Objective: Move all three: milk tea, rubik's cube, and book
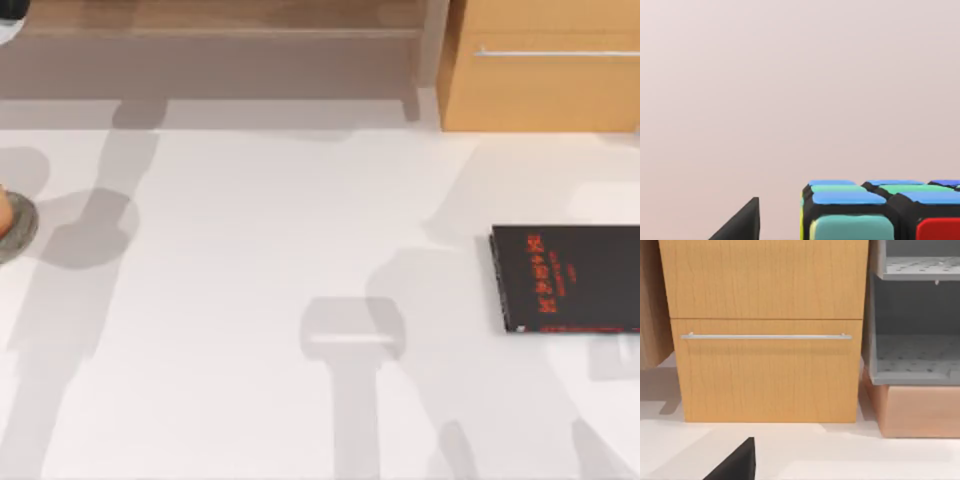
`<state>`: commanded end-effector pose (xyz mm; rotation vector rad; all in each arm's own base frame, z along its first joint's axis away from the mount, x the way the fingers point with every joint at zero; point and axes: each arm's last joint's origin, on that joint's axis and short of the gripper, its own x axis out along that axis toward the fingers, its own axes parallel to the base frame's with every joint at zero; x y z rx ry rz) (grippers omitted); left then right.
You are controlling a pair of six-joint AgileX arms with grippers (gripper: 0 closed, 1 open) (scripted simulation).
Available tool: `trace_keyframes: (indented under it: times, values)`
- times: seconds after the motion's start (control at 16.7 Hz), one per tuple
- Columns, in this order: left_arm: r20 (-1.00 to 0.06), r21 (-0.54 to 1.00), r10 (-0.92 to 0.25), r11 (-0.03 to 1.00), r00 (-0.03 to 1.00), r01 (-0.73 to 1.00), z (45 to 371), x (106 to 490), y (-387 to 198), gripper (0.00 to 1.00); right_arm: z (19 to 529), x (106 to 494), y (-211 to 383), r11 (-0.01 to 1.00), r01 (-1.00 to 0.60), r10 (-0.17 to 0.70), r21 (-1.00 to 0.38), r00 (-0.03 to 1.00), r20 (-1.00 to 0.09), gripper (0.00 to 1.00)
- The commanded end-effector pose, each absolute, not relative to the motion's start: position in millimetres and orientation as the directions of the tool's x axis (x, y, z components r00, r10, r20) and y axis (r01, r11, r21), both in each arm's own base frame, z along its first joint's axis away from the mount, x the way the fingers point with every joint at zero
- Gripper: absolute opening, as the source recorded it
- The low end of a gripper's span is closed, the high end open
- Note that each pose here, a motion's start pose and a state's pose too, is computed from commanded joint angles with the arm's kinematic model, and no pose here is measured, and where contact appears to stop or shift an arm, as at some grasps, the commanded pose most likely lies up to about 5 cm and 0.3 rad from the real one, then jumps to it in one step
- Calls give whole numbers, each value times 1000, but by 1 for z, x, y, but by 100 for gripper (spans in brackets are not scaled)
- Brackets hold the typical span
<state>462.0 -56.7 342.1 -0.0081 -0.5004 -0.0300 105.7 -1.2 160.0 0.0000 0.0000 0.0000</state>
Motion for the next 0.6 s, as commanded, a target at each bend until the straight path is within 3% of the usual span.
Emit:
trace_keyframes:
  times: [0.36,0.6]
  values:
    - [478,0,-27,1000,878,31,341,434,-56,100,160,106,-1,1000,0,0,0,1000,0,100]
    - [476,0,-23,1000,879,26,341,434,-54,100,160,106,-1,1000,0,0,0,1000,0,100]
